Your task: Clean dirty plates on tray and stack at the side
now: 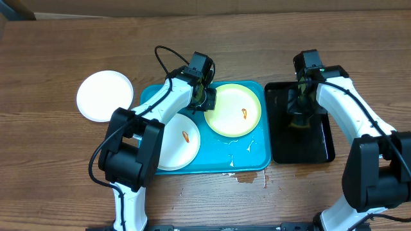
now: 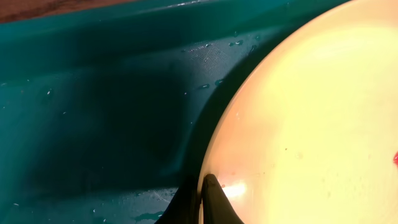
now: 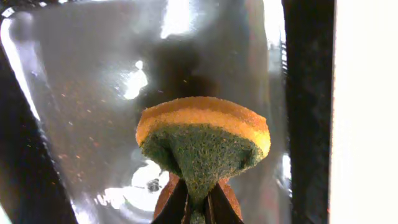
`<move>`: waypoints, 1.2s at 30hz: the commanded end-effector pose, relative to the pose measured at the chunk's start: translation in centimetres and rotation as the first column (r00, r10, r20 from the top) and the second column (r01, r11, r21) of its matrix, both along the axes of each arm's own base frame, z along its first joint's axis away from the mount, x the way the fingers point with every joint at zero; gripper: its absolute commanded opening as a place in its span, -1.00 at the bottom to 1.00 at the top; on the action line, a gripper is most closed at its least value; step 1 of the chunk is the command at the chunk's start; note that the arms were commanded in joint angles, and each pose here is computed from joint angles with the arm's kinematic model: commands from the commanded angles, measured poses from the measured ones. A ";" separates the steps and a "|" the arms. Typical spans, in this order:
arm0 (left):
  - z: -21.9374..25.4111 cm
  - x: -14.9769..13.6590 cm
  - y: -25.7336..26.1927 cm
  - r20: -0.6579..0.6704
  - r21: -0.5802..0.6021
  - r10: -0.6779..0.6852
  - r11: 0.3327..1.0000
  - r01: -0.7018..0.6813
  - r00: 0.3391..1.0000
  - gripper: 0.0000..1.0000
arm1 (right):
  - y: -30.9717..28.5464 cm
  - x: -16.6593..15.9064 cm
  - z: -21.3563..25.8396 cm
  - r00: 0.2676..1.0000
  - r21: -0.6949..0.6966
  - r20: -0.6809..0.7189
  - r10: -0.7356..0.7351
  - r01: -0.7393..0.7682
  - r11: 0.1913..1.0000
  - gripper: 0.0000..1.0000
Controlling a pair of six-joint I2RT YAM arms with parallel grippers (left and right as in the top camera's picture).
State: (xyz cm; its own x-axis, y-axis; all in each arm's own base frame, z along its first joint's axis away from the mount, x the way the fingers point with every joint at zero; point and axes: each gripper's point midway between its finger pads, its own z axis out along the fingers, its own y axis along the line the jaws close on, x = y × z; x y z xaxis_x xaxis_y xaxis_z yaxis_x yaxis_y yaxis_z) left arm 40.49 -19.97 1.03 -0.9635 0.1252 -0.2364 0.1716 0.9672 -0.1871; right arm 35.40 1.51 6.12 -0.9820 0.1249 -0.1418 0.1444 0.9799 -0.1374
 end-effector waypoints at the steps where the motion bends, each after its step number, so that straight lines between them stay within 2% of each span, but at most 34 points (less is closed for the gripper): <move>1: -0.9 -0.5 0.0 -0.017 0.018 -0.016 1.000 0.016 1.000 -0.92 | -0.6 1.2 3.0 0.998 -0.036 0.066 -0.021 0.023 0.999 -0.93; 4: -0.9 -0.5 0.0 -0.017 0.018 -0.016 1.000 0.016 1.000 -0.92 | -2.3 0.6 4.6 0.981 -0.133 0.113 -0.156 0.170 0.976 -0.92; 6: -0.9 -0.4 0.0 -0.017 0.018 -0.016 1.000 0.016 1.000 -0.92 | -1.7 0.9 5.0 0.981 -0.121 0.136 -0.142 0.159 0.980 -0.92; 8: -0.9 -0.4 0.0 -0.017 0.018 -0.016 1.000 0.016 1.000 -0.92 | -1.3 1.0 5.1 0.991 -0.150 0.120 -0.064 0.082 0.985 -0.93; 9: -0.9 -0.4 0.0 -0.017 0.018 -0.016 1.000 0.016 1.000 -0.92 | -2.1 0.7 5.4 0.990 -0.205 0.122 -0.068 0.092 0.974 -0.93; 11: -0.9 -0.4 0.0 -0.017 0.018 -0.016 1.000 0.016 1.000 -0.92 | -3.6 0.5 6.0 0.971 -0.265 0.173 -0.166 0.208 0.942 -0.93; 13: -0.9 -0.5 0.0 -0.017 0.018 -0.016 1.000 0.016 1.000 -0.92 | -2.3 0.9 5.5 0.958 -0.169 0.187 -0.218 0.250 0.953 -0.93; 15: -0.9 -0.4 0.0 -0.017 0.018 -0.016 1.000 0.016 1.000 -0.92 | 0.3 1.3 4.7 0.985 -0.056 0.136 -0.107 0.115 0.992 -0.93; 16: -0.9 -0.4 0.0 -0.017 0.018 -0.016 1.000 0.016 1.000 -0.92 | 0.7 1.3 4.7 0.992 -0.053 0.120 -0.048 0.055 0.997 -0.93; 17: -0.9 -0.4 0.0 -0.017 0.018 -0.016 1.000 0.016 1.000 -0.92 | 0.2 1.1 4.8 0.992 -0.087 0.117 -0.045 0.056 0.995 -0.93; 19: -0.9 -0.4 0.0 -0.017 0.018 -0.016 1.000 0.016 1.000 -0.92 | -0.6 1.0 4.9 0.983 -0.103 0.137 -0.122 0.136 0.985 -0.93; 21: -0.9 -0.5 0.0 -0.017 0.018 -0.016 1.000 0.017 1.000 -0.92 | 0.8 1.3 4.6 0.980 -0.009 0.134 -0.148 0.150 0.989 -0.93; 22: -0.9 -0.4 0.0 -0.017 0.018 -0.016 1.000 0.016 1.000 -0.92 | 1.5 1.3 4.5 0.989 0.016 0.119 -0.087 0.086 0.996 -0.93; 24: -0.9 -0.4 0.0 -0.017 0.018 -0.016 1.000 0.016 1.000 -0.92 | 1.0 1.0 4.5 0.994 -0.029 0.101 -0.036 0.039 0.999 -0.93; 27: -0.9 -0.4 0.0 -0.017 0.018 -0.016 1.000 0.016 1.000 -0.92 | 1.1 1.2 4.5 0.985 0.008 0.120 -0.123 0.123 0.992 -0.93; 29: -0.9 -0.4 0.0 -0.017 0.018 -0.016 1.000 0.016 1.000 -0.92 | 1.4 1.3 4.5 0.993 0.004 0.110 -0.047 0.047 0.999 -0.93; 36: -0.9 -0.4 0.0 -0.017 0.018 -0.016 1.000 0.016 1.000 -0.92 | 0.5 1.2 4.6 0.994 -0.046 0.107 -0.034 0.039 0.998 -0.93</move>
State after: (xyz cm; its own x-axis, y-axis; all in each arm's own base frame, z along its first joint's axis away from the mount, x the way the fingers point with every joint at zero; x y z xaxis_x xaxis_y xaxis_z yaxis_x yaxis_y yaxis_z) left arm 40.49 -19.97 1.03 -0.9635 0.1252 -0.2364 0.1716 0.9672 -0.1871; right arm 35.59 2.51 8.66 -0.9669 0.1705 -0.1898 0.2020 0.9660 -0.1615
